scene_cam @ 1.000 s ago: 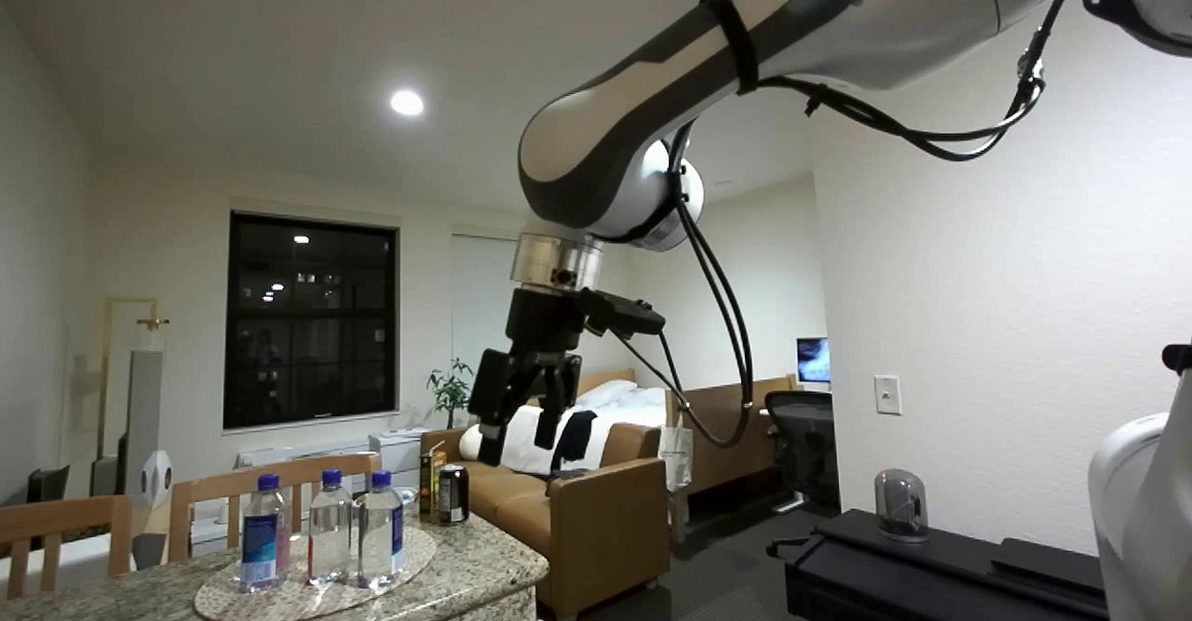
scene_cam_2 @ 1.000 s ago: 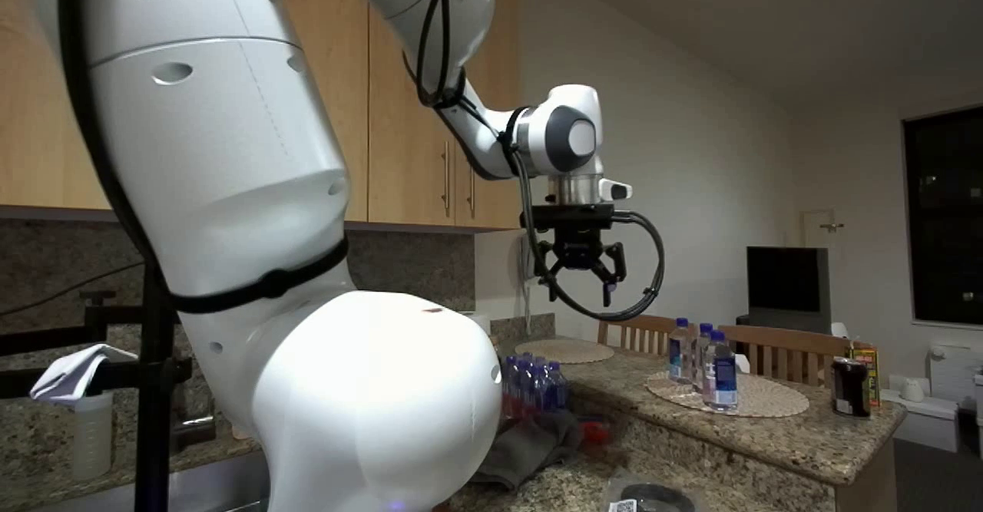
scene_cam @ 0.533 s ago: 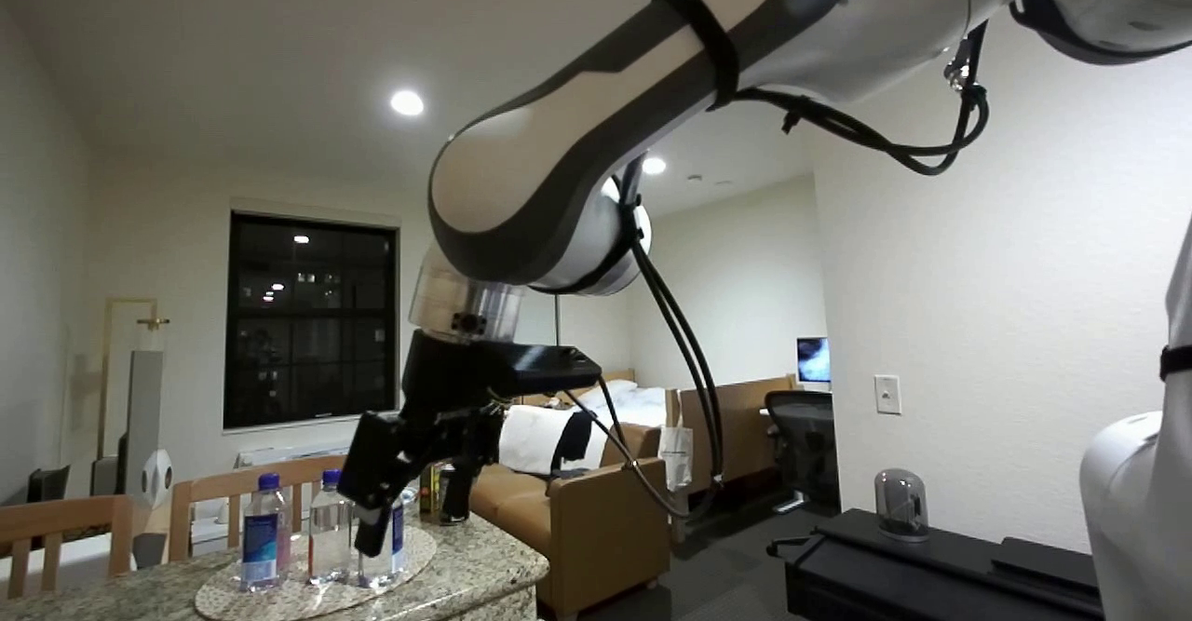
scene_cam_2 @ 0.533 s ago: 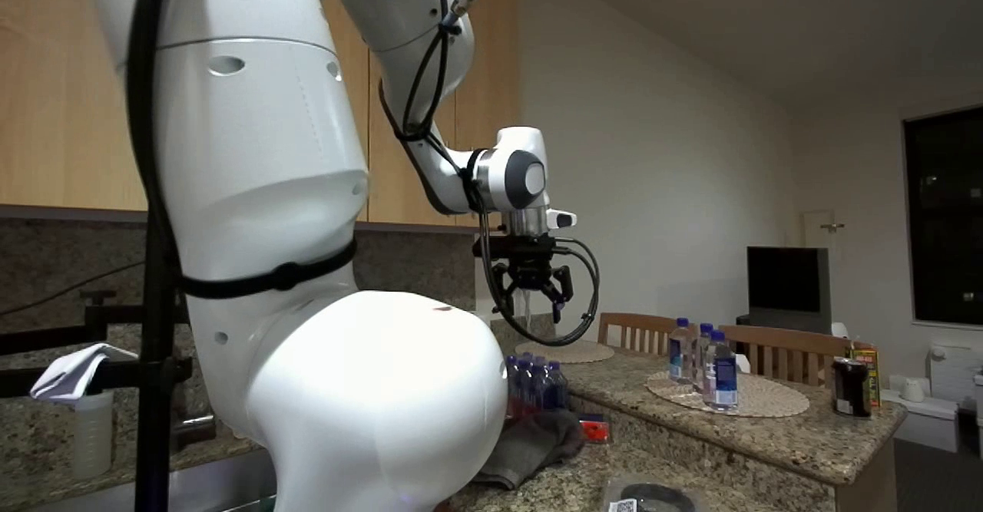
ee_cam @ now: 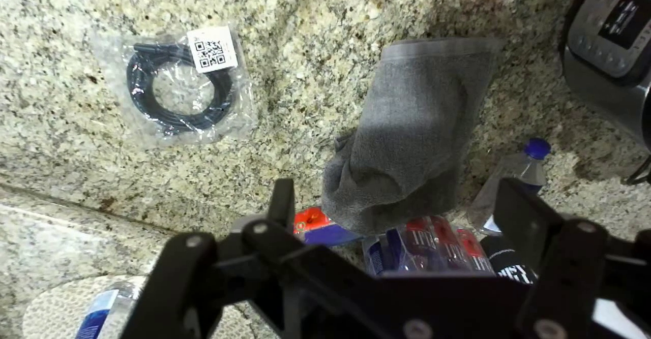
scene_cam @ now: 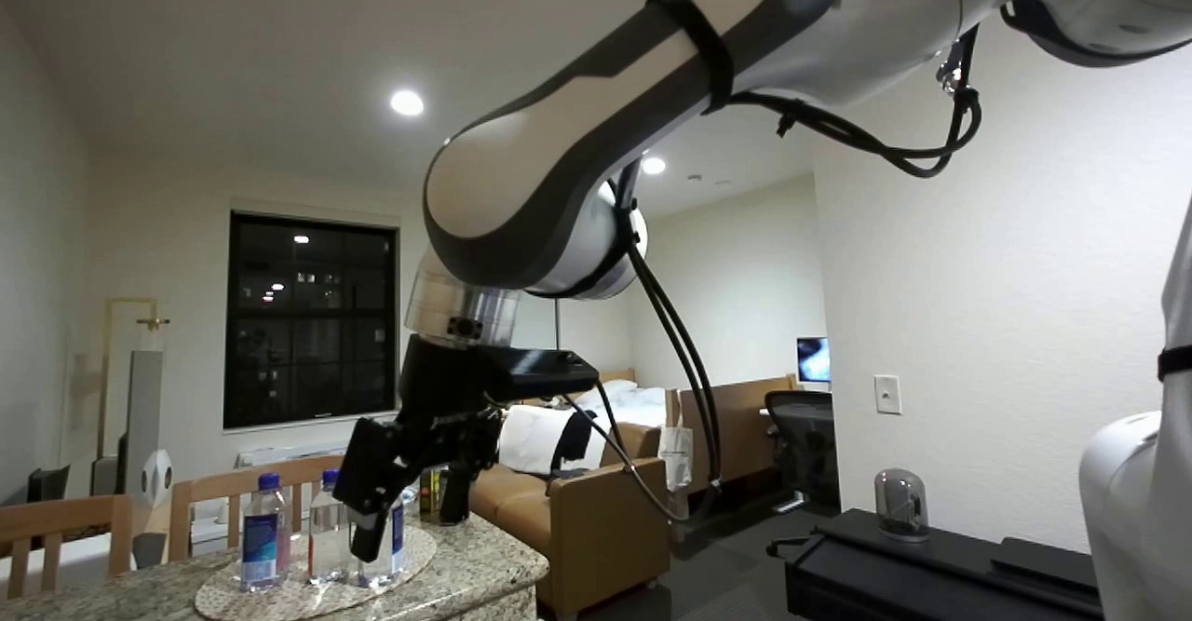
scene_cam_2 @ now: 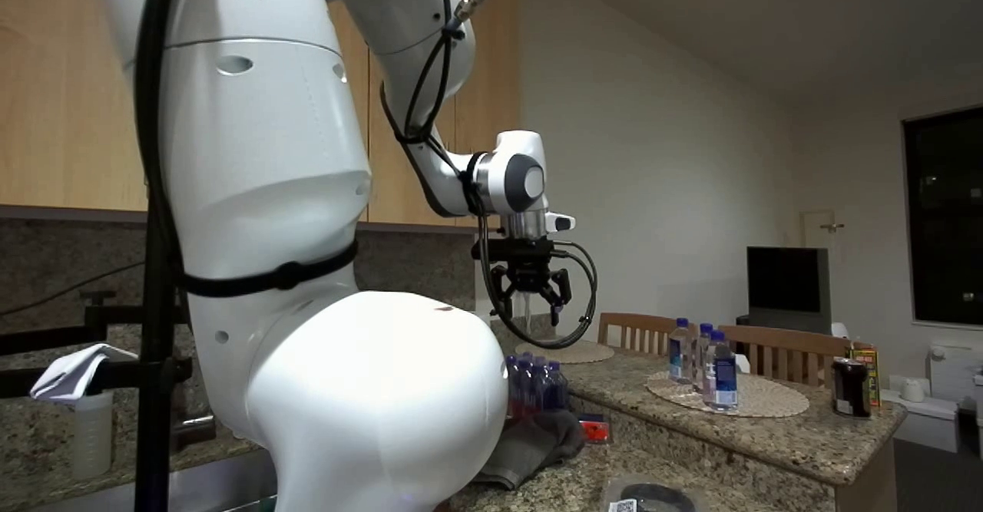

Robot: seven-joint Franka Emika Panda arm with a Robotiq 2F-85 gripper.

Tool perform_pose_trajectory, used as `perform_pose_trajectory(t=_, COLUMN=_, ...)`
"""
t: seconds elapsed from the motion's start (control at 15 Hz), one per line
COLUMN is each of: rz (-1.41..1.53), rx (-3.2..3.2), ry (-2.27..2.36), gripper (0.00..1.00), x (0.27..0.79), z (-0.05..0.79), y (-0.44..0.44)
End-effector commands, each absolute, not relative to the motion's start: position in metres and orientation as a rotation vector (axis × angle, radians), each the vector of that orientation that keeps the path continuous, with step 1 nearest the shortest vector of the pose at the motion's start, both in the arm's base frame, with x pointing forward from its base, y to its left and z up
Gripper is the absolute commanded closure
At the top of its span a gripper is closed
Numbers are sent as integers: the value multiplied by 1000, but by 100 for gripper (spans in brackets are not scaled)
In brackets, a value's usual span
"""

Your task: Move the grey towel to the right

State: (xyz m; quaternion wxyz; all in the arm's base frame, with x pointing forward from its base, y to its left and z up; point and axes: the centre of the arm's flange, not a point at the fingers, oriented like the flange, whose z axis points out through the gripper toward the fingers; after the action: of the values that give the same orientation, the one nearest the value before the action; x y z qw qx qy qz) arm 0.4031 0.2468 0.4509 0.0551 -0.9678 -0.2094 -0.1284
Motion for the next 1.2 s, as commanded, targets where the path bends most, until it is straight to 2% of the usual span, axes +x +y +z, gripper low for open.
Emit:
perform_pose_trajectory(t=0.0, rz=-390, rx=-2938, ry=-636, gripper=0, x=403, z=451, y=247)
perform_pose_trajectory(t=0.53, rz=-339, rx=-2910, ry=-699, gripper=0, x=412, z=431, y=285)
perform_pose_trajectory(t=1.13, rz=-321, rx=-2799, ry=-914, gripper=0, x=480, z=374, y=379)
